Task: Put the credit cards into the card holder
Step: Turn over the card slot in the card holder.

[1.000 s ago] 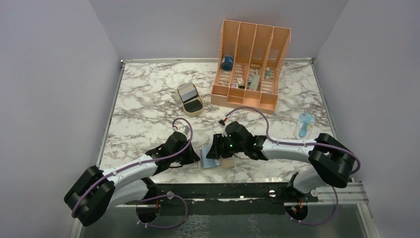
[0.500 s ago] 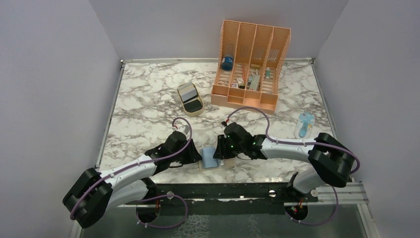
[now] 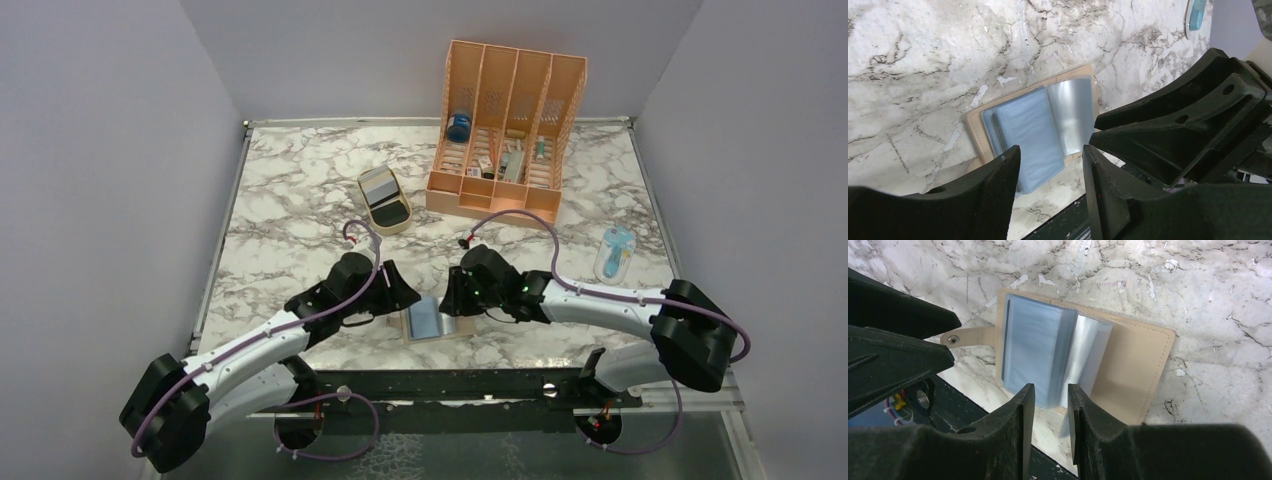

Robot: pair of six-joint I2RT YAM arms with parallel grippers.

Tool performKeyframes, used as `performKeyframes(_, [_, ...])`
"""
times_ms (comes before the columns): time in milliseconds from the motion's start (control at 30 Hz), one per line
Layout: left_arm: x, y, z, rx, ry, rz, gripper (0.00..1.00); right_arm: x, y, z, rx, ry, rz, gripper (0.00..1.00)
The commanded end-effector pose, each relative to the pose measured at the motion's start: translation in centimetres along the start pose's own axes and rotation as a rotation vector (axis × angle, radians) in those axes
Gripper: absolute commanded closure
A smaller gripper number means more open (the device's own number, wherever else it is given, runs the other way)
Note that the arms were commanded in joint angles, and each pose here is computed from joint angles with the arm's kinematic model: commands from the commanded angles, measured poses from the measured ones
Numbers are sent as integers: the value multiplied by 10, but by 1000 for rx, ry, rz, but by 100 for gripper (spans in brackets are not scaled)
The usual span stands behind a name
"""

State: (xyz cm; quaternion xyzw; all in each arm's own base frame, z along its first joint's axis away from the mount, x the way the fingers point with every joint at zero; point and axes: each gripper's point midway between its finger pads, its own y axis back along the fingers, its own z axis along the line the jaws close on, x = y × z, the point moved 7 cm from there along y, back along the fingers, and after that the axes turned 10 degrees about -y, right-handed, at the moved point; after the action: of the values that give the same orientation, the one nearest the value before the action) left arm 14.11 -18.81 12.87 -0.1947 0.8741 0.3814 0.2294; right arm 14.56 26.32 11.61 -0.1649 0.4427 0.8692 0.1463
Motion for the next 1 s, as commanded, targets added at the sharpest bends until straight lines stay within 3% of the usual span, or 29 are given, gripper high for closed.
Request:
performKeyframes(0, [-7, -3, -12, 58, 24, -27, 48, -2, 0, -4, 29, 15, -28, 69])
performKeyframes(967, [14, -30, 9, 43, 98, -1, 44, 9, -1, -20, 40, 11, -25, 72])
